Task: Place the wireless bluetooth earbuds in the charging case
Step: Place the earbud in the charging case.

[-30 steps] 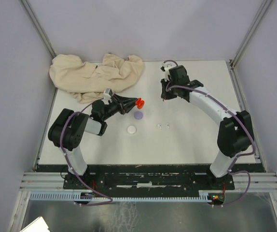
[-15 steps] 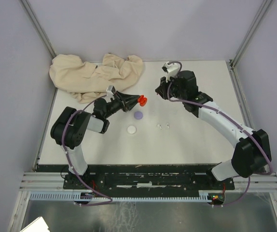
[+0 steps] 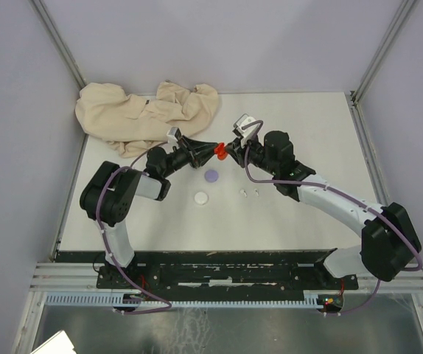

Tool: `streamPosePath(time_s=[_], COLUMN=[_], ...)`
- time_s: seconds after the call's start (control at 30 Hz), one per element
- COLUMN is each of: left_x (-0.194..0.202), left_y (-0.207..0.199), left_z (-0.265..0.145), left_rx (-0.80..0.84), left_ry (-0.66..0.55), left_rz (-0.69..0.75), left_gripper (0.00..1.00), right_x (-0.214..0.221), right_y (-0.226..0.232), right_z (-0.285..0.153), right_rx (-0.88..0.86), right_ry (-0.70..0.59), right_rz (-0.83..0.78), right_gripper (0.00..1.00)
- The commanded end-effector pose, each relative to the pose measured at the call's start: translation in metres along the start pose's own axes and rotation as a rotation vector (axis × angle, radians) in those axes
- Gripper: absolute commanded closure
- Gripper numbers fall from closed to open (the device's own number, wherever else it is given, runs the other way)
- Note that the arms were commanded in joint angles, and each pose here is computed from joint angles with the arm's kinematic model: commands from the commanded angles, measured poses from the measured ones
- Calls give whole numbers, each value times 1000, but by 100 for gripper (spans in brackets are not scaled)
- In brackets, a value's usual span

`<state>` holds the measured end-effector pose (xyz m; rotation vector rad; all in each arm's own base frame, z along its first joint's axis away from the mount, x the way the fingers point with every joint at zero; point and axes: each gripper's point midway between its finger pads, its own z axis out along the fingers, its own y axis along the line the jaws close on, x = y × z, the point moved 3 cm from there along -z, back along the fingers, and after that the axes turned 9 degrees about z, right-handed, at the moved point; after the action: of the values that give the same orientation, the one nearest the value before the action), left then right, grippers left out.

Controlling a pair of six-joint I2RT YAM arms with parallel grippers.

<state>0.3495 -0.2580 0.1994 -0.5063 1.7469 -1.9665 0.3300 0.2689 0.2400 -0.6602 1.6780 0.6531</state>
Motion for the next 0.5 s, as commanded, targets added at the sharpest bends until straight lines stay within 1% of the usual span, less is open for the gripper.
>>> streamPosePath(time_s=[0.0,0.47], left_x=[4,11], left_y=[-17,-20], left_z=[6,3], left_rx=[50,59], left_ry=[35,60], left_rz=[5,14], left_gripper=[97,97], right_x=[-32,-22], right_y=[5,0], right_z=[-3,4], right_rx=[-13,14], right_ry=[-127,-90], right_rz=[-76,-89], right_gripper=[98,98])
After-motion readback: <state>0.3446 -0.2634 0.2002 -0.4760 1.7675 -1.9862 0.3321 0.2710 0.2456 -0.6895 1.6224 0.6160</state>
